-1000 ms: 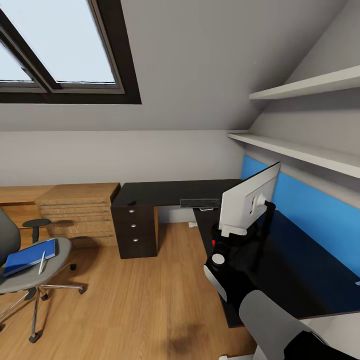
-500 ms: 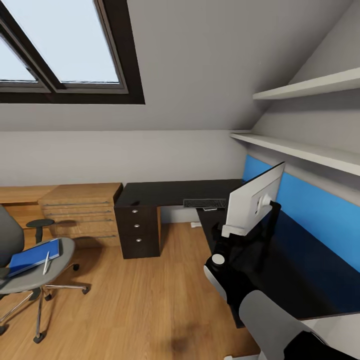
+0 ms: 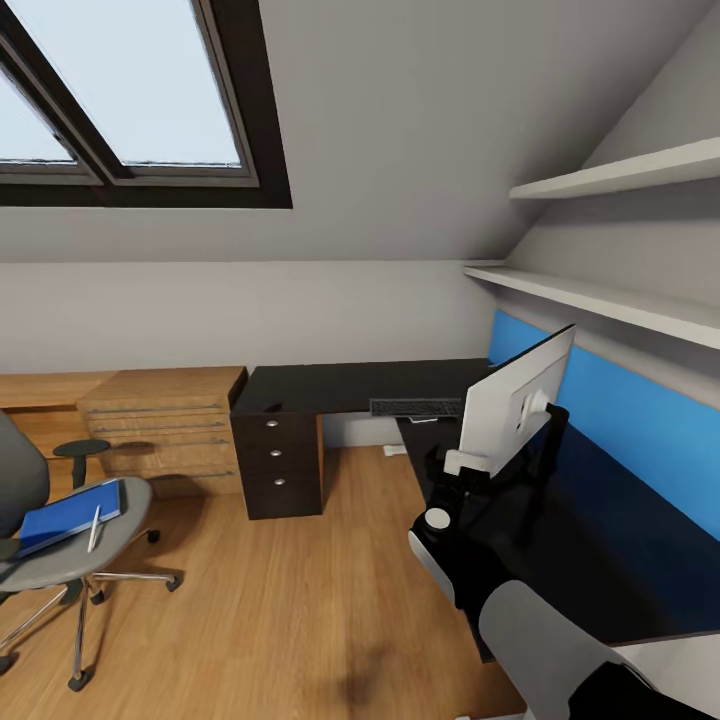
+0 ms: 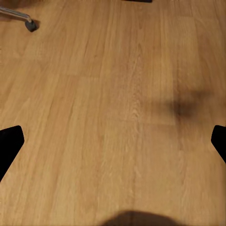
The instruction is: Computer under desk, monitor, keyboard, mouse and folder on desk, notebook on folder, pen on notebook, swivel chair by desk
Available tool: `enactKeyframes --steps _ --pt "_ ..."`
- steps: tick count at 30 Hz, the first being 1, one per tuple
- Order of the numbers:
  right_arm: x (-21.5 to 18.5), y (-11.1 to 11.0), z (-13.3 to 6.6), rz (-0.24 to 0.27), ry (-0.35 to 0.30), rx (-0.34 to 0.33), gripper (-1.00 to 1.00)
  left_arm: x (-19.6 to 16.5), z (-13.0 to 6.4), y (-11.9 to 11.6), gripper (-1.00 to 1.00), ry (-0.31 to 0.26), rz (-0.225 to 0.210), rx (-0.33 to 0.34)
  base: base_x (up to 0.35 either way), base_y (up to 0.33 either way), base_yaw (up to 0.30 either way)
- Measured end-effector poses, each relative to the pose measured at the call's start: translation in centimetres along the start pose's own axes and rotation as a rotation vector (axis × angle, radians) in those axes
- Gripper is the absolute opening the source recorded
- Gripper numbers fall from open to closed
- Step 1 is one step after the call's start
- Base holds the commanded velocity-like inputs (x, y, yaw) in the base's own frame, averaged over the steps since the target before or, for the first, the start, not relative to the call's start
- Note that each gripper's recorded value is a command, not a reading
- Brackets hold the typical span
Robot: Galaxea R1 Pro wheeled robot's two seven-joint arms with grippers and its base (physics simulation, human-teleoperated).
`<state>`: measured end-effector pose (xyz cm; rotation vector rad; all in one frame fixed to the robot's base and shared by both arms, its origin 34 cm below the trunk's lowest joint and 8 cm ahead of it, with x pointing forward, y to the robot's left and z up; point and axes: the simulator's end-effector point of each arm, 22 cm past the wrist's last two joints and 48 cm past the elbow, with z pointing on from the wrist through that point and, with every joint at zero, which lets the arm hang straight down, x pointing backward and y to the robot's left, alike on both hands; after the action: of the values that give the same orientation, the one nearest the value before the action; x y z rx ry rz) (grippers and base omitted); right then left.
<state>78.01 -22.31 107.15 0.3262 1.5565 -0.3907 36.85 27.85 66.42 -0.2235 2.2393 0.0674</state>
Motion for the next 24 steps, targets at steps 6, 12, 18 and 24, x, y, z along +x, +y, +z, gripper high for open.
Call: enactKeyframes --steps 6,12,18,24 --pt "0.22 -0.08 -0.08 -0.002 0.003 0.0 1.0 0.0 -0.01 -0.01 1.0 0.0 0.0 0.001 0.062 0.069 0.0" --pt "0.74 -0.16 -0.29 -0.007 0.009 0.0 1.0 0.01 0.0 -0.02 1.0 0.0 0.0 0.001 0.038 0.044 0.0" --pt "0.84 -0.17 -0.34 -0.009 0.01 -0.001 1.0 0.01 0.0 -0.01 1.0 0.0 0.0 0.001 0.01 0.011 0.0" --pt "0.87 -0.2 -0.35 -0.009 0.011 0.0 1.0 0.01 0.0 -0.01 1.0 0.0 0.0 0.0 0.004 0.003 0.0"
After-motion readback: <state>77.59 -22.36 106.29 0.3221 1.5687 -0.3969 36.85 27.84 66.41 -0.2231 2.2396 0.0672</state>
